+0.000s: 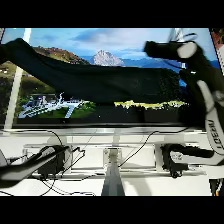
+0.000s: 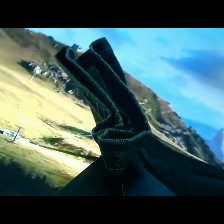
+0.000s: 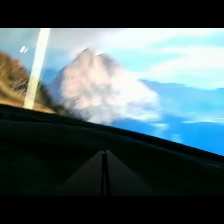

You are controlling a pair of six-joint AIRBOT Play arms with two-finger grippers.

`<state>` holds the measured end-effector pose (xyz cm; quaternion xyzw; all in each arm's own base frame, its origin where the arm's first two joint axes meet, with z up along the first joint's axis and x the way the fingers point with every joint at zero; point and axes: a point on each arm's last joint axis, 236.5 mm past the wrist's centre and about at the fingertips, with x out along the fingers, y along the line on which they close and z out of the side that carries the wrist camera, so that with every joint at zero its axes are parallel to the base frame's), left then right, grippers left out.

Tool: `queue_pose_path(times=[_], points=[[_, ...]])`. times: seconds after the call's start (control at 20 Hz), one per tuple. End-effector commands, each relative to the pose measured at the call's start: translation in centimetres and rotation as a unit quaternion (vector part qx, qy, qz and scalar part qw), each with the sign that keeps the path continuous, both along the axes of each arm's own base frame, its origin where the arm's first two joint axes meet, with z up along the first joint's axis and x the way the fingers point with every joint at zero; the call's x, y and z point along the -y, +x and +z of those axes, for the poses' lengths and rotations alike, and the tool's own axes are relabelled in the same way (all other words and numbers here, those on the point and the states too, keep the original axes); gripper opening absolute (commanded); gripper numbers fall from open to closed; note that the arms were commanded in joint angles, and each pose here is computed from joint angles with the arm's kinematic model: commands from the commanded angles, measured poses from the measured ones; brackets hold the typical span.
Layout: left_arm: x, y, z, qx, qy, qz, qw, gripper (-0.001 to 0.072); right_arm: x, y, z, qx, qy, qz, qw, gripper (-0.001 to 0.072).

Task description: Fold the clothes and pants, and hang the long-sleeved shirts on hangers.

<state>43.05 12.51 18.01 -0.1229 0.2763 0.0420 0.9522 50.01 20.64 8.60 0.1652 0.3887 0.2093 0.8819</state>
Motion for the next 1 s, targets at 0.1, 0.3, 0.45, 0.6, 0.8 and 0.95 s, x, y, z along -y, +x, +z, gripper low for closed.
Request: queue_pose_path(times=[0.1,0.3,0.45,0.6,0.8,0.95], points=[[4.9,-5.5,7.4,0.054,0.018,-0.041,0.998,0.0018,-19.4,-4.3,-3.7,-0.058,0.056,0.137,0.987,0.0018],[7.3,-5.1,9.2,0.092,-0.043,-0.063,0.993,0.0018,-32.9,-10.9,-5.3,-0.129,0.151,0.210,0.957,0.0018],[8.1,-4.1,8.8,0.094,-0.085,-0.075,0.989,0.0018,-40.0,-17.5,-5.5,-0.159,0.186,0.277,0.929,0.0018],[8.9,-2.9,7.5,0.079,-0.099,-0.088,0.988,0.0018,-41.8,-21.7,-6.5,-0.180,0.176,0.309,0.917,0.0019],[13.0,-1.3,4.9,0.044,-0.119,-0.140,0.982,0.0018,-38.1,-18.1,-6.9,-0.182,0.145,0.303,0.924,0.0019],[18.8,-0.8,3.1,0.015,-0.131,-0.208,0.969,0.0018,-30.7,-9.9,-4.9,-0.156,0.125,0.253,0.947,0.0019]])
